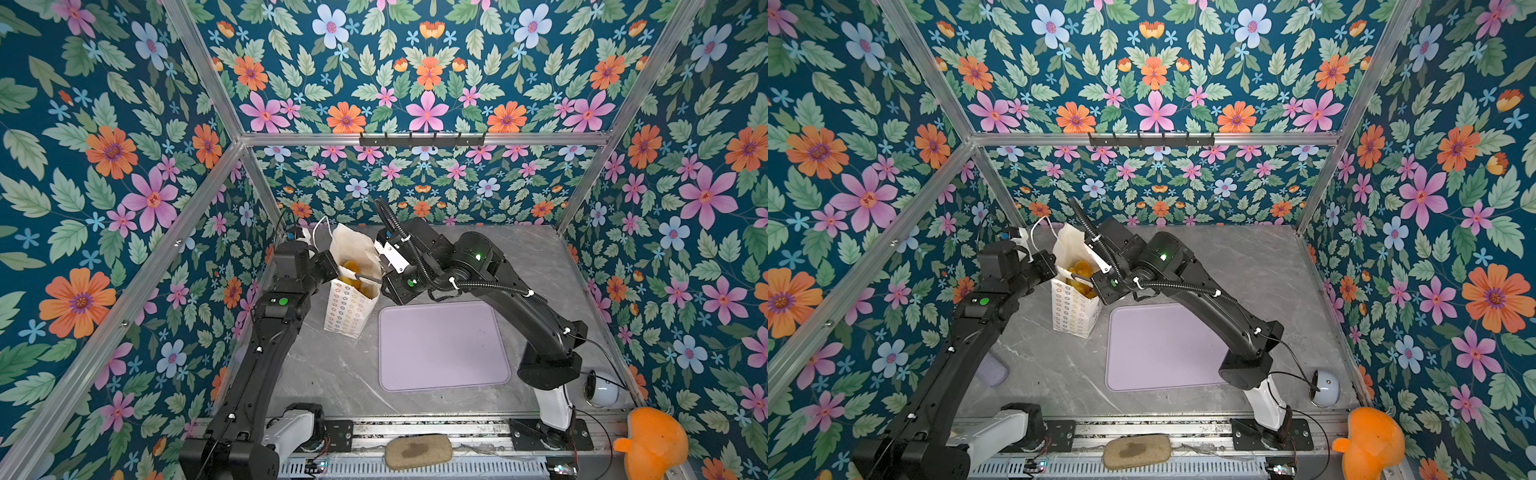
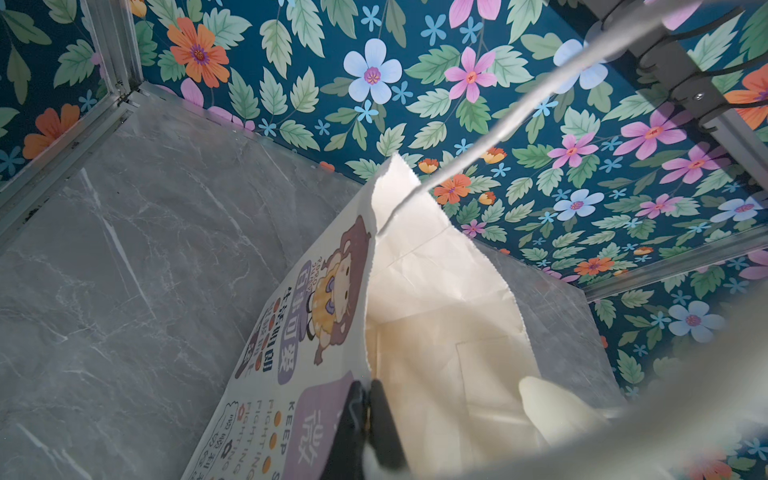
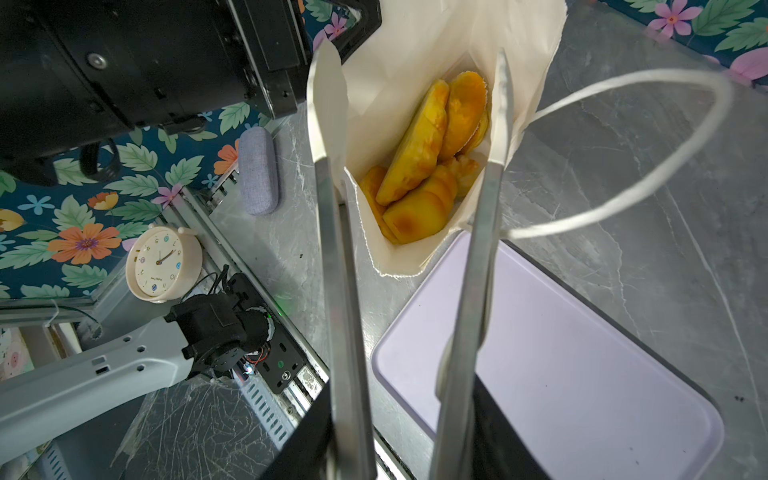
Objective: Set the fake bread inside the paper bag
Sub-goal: 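Open the tongs to release the croissant and withdraw them from the bag, then open the left gripper to release the bag handle while the right tongs move away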
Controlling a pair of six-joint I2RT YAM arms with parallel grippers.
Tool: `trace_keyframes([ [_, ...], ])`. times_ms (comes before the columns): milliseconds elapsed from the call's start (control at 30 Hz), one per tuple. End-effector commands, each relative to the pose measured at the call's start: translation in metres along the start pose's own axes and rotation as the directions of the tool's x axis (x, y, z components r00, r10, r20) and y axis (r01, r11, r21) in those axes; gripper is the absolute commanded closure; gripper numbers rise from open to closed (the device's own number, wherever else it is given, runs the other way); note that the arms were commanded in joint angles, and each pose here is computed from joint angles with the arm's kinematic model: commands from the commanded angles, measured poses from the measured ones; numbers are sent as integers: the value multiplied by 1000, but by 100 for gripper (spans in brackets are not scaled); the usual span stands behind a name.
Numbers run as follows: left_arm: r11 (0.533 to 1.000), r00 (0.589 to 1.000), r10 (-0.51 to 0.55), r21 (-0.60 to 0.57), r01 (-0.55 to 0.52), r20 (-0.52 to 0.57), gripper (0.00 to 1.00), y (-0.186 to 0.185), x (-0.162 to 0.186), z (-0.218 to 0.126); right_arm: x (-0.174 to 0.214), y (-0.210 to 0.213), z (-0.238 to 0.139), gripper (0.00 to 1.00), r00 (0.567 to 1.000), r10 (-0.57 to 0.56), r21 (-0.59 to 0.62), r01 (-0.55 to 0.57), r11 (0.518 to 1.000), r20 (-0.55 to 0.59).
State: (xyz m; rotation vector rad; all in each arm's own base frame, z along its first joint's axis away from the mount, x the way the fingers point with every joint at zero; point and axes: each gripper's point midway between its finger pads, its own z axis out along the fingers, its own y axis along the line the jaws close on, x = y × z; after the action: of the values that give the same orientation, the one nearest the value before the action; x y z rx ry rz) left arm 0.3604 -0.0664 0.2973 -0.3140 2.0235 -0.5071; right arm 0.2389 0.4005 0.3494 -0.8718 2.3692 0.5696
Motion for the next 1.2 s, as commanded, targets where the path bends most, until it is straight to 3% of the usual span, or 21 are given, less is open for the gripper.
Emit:
trace_keyframes([
  [0, 999, 1000, -8, 32, 7, 25, 100, -7, -6, -1, -12, 8, -9, 55, 998, -16, -37, 18, 999, 55],
  [133, 999, 999, -27, 34, 26, 21, 100, -6, -4, 0, -18, 9, -26, 58, 995, -22, -49, 26, 998, 96],
  [267, 983, 993, -119, 144, 116, 13, 100, -22, -3, 4, -22, 11, -46, 58, 989, -37, -66, 46, 997, 140],
  [567, 956, 974, -220, 211, 202, 63, 100, -31, -17, 8, -15, 1, -97, 60, 973, -45, -49, 58, 997, 225],
  [767, 952, 966, -240, 216, 217, 90, 100, -33, -29, 8, -5, -18, -127, 59, 957, -45, 4, 46, 999, 287],
  [1167, 966, 972, -223, 152, 209, 79, 99, -16, -11, 7, 26, -60, -136, 60, 960, 33, 61, -52, 997, 279],
])
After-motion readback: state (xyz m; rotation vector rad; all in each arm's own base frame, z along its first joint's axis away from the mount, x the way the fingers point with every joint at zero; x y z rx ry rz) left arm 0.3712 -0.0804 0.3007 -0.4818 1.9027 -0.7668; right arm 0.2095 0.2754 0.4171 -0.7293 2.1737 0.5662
